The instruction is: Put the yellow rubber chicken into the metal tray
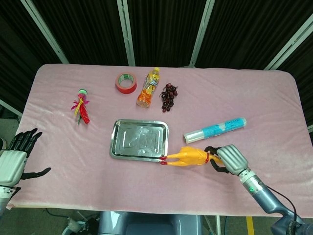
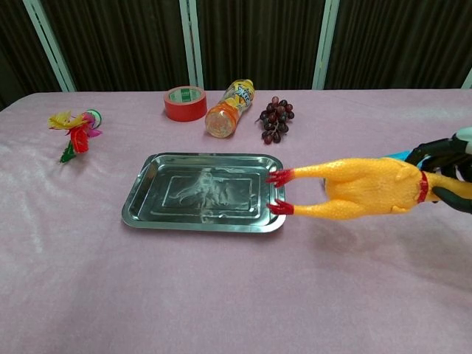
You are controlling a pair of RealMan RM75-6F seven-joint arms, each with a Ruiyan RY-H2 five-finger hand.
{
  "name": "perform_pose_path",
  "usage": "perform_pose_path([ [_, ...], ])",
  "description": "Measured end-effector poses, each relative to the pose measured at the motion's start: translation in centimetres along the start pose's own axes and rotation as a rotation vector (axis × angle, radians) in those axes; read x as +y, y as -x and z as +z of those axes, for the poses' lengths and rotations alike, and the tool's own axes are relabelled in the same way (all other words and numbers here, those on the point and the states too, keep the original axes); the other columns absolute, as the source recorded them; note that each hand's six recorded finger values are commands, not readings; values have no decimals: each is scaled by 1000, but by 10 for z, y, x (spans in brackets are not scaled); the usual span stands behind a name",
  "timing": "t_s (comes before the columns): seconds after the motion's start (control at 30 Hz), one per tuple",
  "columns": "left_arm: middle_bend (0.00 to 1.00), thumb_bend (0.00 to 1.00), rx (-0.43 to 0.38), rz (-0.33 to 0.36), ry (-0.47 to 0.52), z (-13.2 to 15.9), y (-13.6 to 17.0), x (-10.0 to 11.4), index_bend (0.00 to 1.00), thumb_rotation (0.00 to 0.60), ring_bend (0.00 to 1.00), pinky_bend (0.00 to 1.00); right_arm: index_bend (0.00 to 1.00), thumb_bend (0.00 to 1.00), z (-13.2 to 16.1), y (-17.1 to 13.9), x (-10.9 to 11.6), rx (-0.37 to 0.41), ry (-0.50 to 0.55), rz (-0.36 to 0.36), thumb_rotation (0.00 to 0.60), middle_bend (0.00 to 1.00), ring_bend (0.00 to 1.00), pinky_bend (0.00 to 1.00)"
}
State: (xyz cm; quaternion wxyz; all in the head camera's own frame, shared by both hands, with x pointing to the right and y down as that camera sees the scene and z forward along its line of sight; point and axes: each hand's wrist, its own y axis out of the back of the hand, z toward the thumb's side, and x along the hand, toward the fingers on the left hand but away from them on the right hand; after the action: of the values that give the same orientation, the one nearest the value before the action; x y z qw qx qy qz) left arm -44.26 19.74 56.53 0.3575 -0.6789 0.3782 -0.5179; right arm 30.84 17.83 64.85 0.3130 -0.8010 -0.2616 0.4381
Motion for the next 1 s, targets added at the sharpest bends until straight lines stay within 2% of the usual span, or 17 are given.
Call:
perform_pose_path([
  [0.3, 0, 0, -201, -45, 121, 68, -30, 2, 0, 600, 0, 0, 905, 926, 19, -11, 20, 79, 102, -40, 600, 694, 689, 830],
  [0.43, 0, 0, -313, -81, 170, 116, -46, 6, 0, 600, 0, 0, 906, 928, 33, -4, 22, 120, 109, -30, 600, 695, 690, 830],
  [0.6, 2, 0, -414, -111, 173, 169, -60, 10, 0, 600, 0, 7, 909, 927, 50, 7, 24, 154, 107, -25, 600, 695, 691, 831],
  [0.77, 22, 0, -451, -171, 203, 211, -76, 10, 0, 600, 0, 18, 913, 927, 62, 16, 25, 167, 103, -29, 600, 696, 691, 831],
  [1.0, 48, 0, -433, -246, 229, 242, -97, 1, 0, 600, 36, 66, 917, 929, 77, 30, 27, 171, 115, -46, 600, 696, 694, 831],
])
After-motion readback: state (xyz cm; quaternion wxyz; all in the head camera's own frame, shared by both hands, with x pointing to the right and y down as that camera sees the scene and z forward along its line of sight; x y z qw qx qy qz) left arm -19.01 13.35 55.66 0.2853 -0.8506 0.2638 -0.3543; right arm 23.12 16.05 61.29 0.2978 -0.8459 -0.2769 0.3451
